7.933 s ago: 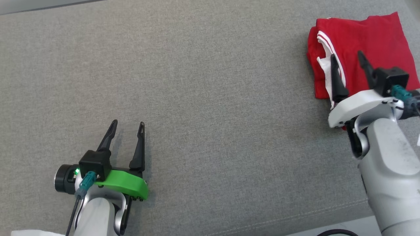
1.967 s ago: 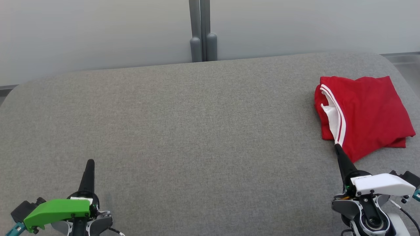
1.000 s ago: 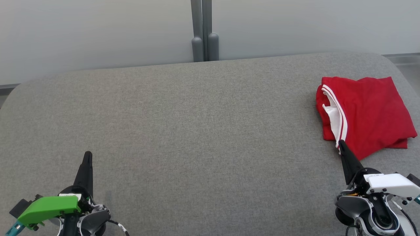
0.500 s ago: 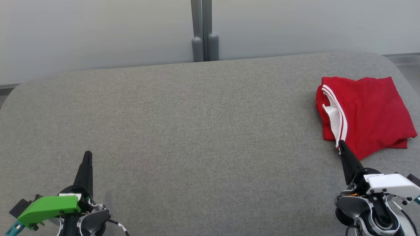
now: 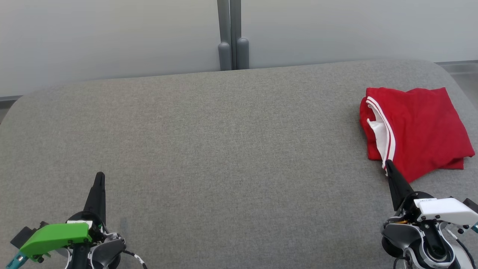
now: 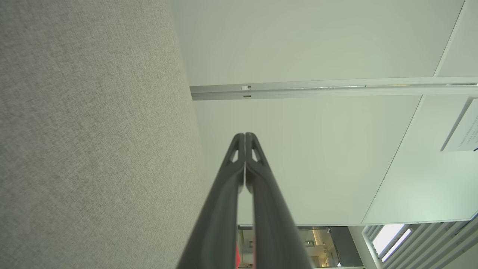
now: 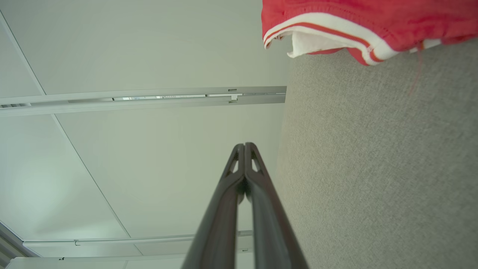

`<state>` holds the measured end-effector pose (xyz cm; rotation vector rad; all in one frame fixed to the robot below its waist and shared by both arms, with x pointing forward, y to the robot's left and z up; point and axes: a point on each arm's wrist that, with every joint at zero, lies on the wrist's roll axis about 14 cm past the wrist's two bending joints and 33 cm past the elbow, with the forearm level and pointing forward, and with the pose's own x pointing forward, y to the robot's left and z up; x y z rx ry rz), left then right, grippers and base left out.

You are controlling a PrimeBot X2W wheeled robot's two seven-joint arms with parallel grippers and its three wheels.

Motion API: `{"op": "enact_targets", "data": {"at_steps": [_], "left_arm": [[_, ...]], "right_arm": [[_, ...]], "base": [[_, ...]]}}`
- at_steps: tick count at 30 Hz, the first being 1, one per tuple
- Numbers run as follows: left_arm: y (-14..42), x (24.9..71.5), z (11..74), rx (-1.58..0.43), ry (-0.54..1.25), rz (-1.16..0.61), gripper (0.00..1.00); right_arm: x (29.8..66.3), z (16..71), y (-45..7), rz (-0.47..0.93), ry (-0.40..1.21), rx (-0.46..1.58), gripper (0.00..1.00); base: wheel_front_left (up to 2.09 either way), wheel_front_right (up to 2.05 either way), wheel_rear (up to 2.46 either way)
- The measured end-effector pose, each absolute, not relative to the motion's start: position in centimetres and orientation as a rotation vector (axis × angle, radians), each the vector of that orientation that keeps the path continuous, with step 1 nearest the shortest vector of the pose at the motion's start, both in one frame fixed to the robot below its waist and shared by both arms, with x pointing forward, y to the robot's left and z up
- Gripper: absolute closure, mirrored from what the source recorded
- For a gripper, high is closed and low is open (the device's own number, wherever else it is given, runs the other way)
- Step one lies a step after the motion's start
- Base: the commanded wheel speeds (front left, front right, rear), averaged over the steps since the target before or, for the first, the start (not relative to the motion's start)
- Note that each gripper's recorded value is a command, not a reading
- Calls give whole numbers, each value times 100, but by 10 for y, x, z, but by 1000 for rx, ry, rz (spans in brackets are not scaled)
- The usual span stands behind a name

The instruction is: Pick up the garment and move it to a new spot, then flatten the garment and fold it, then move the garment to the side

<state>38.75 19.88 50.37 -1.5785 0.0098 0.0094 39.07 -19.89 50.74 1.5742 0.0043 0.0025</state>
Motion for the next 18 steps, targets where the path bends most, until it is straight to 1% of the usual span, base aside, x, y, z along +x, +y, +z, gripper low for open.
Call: {"op": "enact_targets", "data": {"at_steps": [18], "left_arm": [[199, 388, 504, -1578, 10, 9, 100]], "right_arm": [[391, 507, -199, 2, 4, 1574, 100]], "base": [[0, 0, 0]]}}
